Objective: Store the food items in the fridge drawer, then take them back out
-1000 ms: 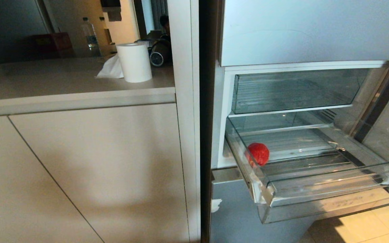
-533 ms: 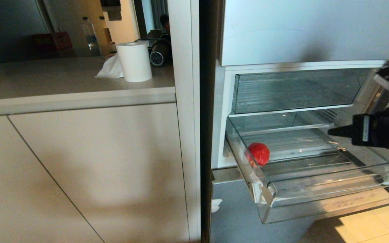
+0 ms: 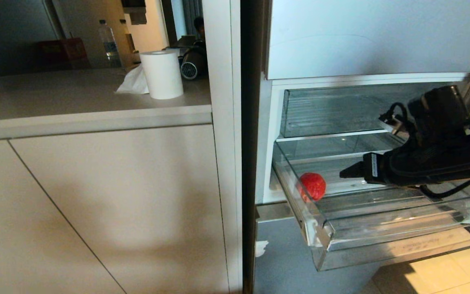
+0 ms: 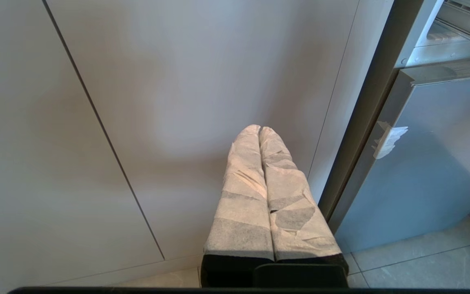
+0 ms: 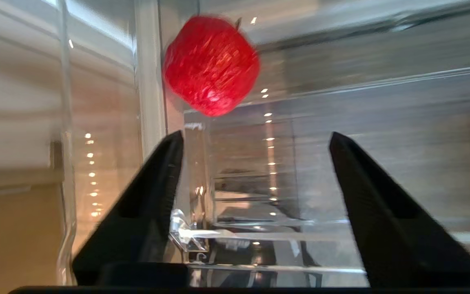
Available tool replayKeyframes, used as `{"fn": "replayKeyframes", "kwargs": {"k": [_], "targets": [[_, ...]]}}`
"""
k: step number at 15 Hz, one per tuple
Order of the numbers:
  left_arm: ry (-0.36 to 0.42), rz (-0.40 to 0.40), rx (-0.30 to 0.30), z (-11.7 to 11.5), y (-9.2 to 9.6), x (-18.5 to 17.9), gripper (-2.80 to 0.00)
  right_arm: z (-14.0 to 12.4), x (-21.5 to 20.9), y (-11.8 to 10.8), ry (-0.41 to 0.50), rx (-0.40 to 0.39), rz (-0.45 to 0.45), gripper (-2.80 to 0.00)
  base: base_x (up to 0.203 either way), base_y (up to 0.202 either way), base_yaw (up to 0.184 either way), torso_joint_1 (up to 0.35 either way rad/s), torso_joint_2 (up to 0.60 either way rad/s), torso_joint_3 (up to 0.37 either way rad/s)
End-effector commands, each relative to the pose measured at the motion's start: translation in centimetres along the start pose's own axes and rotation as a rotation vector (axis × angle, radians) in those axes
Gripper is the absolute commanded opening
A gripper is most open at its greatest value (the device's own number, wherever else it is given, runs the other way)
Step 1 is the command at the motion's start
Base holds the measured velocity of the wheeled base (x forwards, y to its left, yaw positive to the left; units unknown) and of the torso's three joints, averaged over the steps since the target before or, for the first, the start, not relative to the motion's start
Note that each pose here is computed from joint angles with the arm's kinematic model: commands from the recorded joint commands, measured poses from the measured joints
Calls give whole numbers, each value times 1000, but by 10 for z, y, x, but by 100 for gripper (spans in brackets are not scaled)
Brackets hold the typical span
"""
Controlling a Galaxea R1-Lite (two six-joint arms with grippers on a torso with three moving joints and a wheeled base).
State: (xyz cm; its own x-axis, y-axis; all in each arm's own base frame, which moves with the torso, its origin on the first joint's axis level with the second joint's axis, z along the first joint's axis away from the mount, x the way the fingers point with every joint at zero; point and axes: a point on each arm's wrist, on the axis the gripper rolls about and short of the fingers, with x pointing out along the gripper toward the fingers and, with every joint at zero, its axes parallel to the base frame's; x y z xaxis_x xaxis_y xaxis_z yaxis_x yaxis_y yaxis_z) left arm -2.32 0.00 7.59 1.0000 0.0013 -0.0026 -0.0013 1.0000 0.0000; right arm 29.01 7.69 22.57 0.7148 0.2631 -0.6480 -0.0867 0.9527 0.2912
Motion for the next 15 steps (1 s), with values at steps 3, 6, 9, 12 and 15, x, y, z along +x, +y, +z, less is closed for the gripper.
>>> {"fn": "replayKeyframes", "kwargs": {"k": [3, 6, 9, 12, 15], "targets": [[-1, 0, 0, 0, 0, 0, -280, 3, 37, 12, 66, 27, 38, 0, 0, 0, 0, 0, 0, 0], [1, 0, 0, 0, 0, 0, -280, 2, 59, 21, 100, 38, 47, 0, 0, 0, 0, 0, 0, 0], [0, 0, 0, 0, 0, 0, -280, 0, 80, 22, 129, 48, 36, 0, 0, 0, 0, 0, 0, 0], [-1, 0, 0, 0, 0, 0, -280, 1, 99, 22, 110, 51, 36, 0, 0, 0, 0, 0, 0, 0], [-1, 0, 0, 0, 0, 0, -280, 4, 105, 23, 101, 50, 36, 0, 0, 0, 0, 0, 0, 0]]}}
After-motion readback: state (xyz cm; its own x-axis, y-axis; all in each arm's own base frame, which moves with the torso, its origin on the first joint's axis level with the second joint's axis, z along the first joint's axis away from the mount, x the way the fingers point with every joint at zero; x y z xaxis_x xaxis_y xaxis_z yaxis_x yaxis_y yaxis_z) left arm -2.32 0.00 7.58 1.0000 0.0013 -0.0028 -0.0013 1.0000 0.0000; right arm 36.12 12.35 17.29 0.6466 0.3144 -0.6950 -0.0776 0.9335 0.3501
